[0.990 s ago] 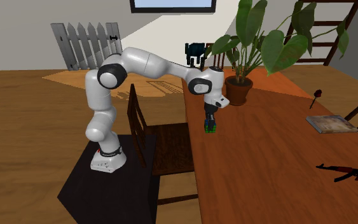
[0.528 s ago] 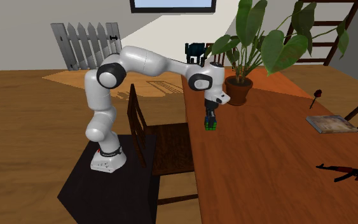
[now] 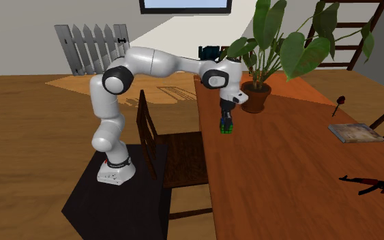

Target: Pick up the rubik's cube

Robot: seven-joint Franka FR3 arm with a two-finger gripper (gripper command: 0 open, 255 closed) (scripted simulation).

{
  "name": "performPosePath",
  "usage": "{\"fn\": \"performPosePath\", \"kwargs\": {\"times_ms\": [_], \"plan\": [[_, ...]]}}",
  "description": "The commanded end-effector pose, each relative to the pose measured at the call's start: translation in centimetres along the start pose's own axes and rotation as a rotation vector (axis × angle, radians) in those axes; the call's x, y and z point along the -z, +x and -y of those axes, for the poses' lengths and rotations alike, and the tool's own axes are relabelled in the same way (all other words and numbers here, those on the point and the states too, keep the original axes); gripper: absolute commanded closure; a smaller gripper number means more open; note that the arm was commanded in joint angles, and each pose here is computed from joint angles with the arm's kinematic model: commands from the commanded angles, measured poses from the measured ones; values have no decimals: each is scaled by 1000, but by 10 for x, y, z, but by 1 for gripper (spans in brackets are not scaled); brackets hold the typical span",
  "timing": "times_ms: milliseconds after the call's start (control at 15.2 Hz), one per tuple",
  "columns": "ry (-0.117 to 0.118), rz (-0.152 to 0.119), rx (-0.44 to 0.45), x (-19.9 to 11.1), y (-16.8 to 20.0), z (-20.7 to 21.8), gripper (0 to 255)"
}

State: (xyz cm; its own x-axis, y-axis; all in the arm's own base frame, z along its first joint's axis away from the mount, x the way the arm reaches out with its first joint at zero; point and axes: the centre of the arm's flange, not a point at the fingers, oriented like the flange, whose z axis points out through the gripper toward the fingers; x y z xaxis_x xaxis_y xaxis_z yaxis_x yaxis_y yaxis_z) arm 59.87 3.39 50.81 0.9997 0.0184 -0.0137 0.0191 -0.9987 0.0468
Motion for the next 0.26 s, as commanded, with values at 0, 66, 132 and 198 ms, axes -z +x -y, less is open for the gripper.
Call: {"fn": "performPosePath", "kwargs": {"times_ms": [0,66,132,198], "plan": [[0,0,0,11,1,-1,255],[0,0,0,16,1,-1,255],[0,0,0,17,1,-1,255],[0,0,0,17,1,-1,255]]}}
